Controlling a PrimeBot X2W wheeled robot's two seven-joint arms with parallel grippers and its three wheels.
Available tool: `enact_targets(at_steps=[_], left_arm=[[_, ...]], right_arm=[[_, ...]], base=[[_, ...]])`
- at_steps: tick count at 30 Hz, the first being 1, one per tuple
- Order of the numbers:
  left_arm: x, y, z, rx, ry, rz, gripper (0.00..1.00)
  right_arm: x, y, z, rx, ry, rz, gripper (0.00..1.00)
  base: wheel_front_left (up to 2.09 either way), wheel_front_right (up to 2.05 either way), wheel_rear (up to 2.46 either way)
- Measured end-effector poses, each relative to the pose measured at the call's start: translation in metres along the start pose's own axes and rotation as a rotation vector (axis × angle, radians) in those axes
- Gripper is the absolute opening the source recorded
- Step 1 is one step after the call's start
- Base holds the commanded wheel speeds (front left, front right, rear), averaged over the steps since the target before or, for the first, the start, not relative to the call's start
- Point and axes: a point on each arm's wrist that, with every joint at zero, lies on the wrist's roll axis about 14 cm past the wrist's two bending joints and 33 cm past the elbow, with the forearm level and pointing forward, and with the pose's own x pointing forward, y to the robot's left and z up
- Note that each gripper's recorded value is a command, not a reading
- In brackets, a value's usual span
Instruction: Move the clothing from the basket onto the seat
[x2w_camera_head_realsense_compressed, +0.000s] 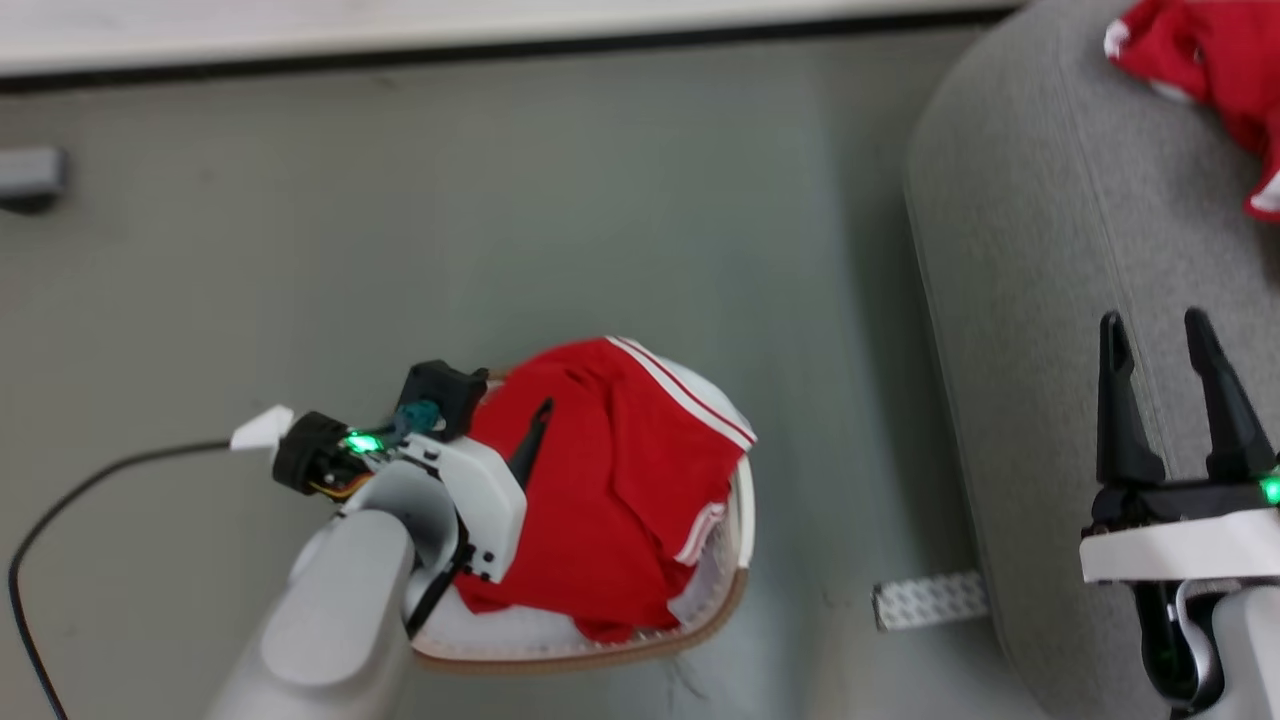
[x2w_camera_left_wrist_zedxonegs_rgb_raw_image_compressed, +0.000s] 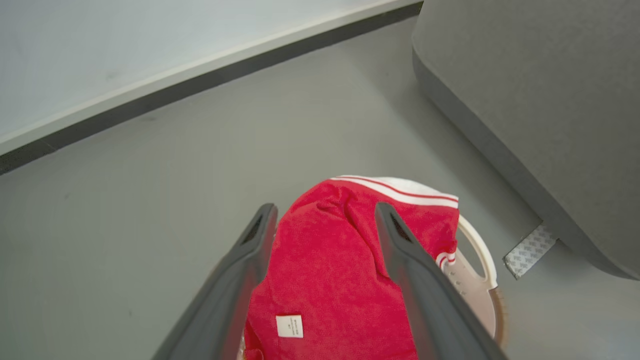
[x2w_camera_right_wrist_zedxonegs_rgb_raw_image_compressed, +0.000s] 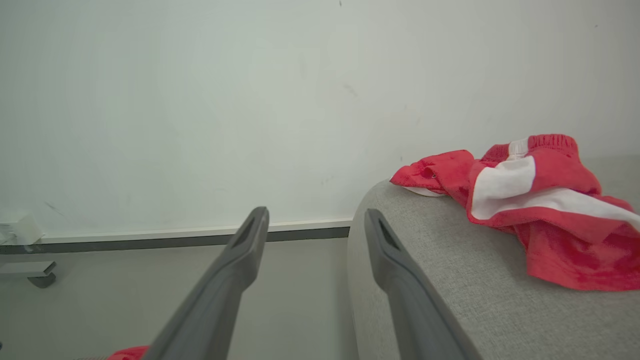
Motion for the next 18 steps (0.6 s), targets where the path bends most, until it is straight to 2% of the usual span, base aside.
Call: enact_targets(at_steps=[11,18], left_arm=[[0.067,-0.014,-0.112,-0.029,0.334,-0.082,1.0],[0.089,-0.024,-0.166,-0.039,0.45,-0.098,1.0]], right_arm=[[0.03,-0.038,-0.022,-0.061,0.025,-0.073,1.0],[0.05,-0.05,-0.03,-0.118,0.03,-0.065,1.0]], base=[[0.0,0.0,0.0],[0.0,0.0,0.0]])
